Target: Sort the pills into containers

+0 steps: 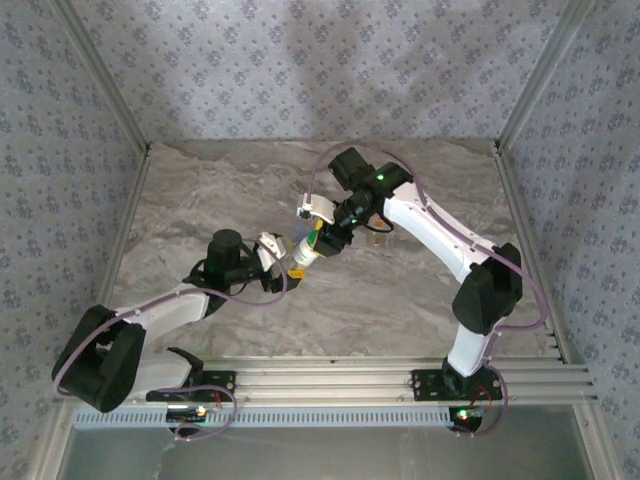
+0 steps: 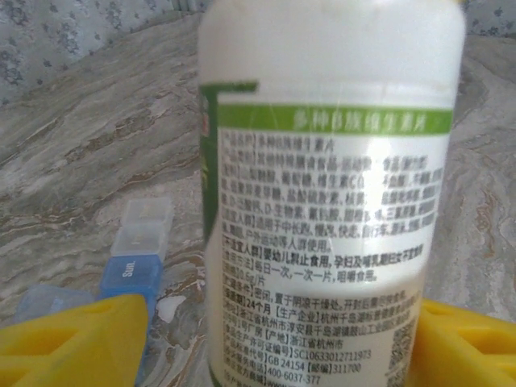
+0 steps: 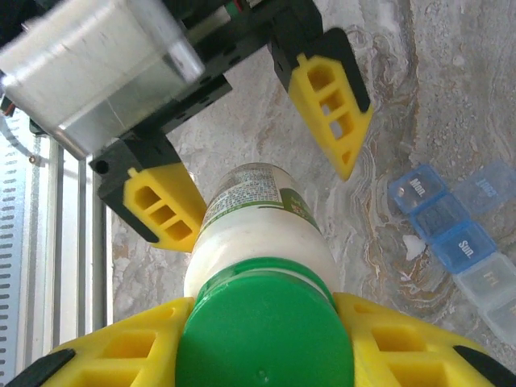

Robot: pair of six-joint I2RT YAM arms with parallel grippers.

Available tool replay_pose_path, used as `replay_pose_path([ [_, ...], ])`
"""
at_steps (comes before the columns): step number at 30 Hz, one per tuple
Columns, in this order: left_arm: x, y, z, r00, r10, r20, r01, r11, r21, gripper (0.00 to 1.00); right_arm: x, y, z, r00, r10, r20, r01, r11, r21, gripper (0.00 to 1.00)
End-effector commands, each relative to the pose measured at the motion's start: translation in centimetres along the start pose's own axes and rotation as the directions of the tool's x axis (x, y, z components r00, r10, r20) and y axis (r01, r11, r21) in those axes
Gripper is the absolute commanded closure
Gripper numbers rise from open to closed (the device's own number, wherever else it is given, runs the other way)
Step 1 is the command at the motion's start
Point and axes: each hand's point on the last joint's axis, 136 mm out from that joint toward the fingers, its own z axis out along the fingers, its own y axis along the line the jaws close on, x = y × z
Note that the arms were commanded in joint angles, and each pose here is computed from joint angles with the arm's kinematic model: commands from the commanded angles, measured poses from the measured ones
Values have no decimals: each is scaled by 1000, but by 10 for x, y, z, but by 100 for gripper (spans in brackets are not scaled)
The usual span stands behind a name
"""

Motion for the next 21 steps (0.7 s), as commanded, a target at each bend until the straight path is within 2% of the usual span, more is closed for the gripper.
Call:
replay_pose_path([
  [1, -18, -4, 2, 998, 45, 46, -47, 998, 47, 26, -13, 11, -14, 998, -36, 50, 37, 999, -8, 59],
  [6, -23, -12, 5, 997, 54, 54, -58, 995, 83, 27, -20, 11, -12, 997, -44, 67, 46, 999, -22, 60],
  [9, -27, -15, 6, 997, 58, 60, -64, 993, 96, 32, -21, 11, -10, 997, -47, 66, 49, 998, -26, 59],
  [15, -25, -14, 8, 997, 60, 39, -63, 993, 104, 33, -24, 15, -13, 996, -52, 77, 55, 998, -30, 59],
  [17, -26, -15, 9, 998, 58, 39, -62, 992, 113, 38, -25, 15, -14, 995, -55, 80, 57, 998, -30, 59],
  [21, -25, -16, 9, 998, 57, 39, -61, 992, 113, 39, -25, 17, -15, 995, -56, 86, 58, 998, -32, 59],
])
